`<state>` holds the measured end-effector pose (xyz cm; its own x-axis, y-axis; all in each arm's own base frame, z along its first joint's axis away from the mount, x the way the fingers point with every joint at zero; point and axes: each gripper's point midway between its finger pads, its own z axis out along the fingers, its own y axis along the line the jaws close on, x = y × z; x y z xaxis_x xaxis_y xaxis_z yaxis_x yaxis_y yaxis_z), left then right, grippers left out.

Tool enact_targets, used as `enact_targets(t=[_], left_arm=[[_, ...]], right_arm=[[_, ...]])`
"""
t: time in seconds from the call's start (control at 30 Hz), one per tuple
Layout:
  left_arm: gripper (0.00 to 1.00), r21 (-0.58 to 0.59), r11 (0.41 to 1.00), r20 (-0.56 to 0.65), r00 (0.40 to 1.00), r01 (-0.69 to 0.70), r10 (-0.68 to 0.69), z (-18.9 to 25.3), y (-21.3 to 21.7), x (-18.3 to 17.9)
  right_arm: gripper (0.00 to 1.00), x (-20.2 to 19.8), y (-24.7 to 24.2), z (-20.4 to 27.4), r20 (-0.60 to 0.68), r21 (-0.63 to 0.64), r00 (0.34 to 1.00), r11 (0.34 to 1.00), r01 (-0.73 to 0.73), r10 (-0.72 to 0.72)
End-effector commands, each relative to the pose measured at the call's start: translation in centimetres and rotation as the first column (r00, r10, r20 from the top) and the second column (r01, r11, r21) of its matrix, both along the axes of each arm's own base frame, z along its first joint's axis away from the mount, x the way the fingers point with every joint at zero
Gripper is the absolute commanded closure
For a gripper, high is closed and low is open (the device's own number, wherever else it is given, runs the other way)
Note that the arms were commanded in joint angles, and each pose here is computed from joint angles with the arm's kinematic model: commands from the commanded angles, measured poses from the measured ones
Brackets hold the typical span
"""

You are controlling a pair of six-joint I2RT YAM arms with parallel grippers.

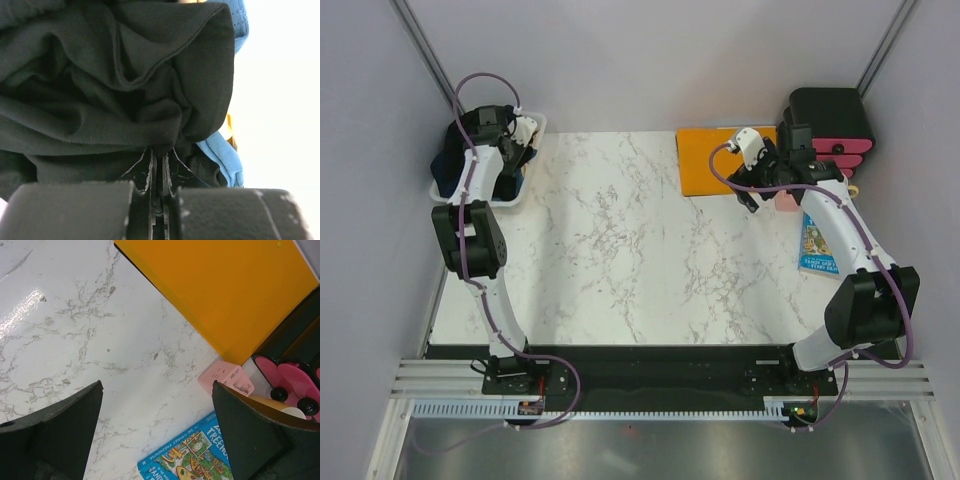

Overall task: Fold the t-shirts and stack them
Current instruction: Grab the tshirt from the pile, then move the tshirt to the center of the board

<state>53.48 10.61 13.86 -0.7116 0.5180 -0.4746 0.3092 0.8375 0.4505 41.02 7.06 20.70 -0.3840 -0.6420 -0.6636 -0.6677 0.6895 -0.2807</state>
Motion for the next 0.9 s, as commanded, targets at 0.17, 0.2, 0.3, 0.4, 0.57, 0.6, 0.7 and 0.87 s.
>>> enact_targets(t=[0.17,0.2,0.3,0.4,0.57,0.6,0.7,0.87], left_arm=[[0.98,-0.185,0.973,0.384,0.921,0.141,-0.061,17.1,-5.1,-0.4],[0.98,-0.187,0.965,0.422,0.902,0.185,-0.092,19.1,-6.5,-0.8],[0.98,-0.195,0.912,0.535,0.819,0.360,-0.208,25.3,-11.2,-4.0],[0.98,-0.204,0.819,0.589,0.735,0.537,-0.336,28.7,-16.9,-7.4],[0.98,-0.325,0.571,0.601,0.631,0.754,-0.490,30.1,-26.5,-12.6],[0.98,-0.362,0.527,0.596,0.626,0.768,-0.503,29.9,-27.9,-13.3],[0.98,-0.430,0.399,0.563,0.586,0.810,-0.583,28.2,-32.2,-15.0],[0.98,-0.493,0.302,0.491,0.548,0.816,-0.677,23.7,-35.7,-16.7]], right_arm=[[0.02,0.2,1.3,0.6,0.037,0.027,0.999,0.999,-0.026,0.025],[0.02,0.2,1.5,0.6,0.040,0.027,0.999,0.999,-0.029,0.028],[0.02,0.6,1.9,0.5,0.039,0.036,0.999,0.999,-0.017,0.016],[0.02,1.1,2.7,0.8,0.034,0.092,0.999,0.996,0.012,-0.015],[0.02,1.8,3.7,1.9,0.086,0.099,0.996,0.995,0.002,-0.011],[0.02,1.9,3.9,2.0,0.103,0.086,0.995,0.996,0.007,-0.016],[0.02,3.7,2.2,3.8,0.200,0.075,0.969,0.988,0.134,-0.147],[0.02,3.9,0.4,6.0,0.287,0.087,0.922,0.966,0.245,-0.260]])
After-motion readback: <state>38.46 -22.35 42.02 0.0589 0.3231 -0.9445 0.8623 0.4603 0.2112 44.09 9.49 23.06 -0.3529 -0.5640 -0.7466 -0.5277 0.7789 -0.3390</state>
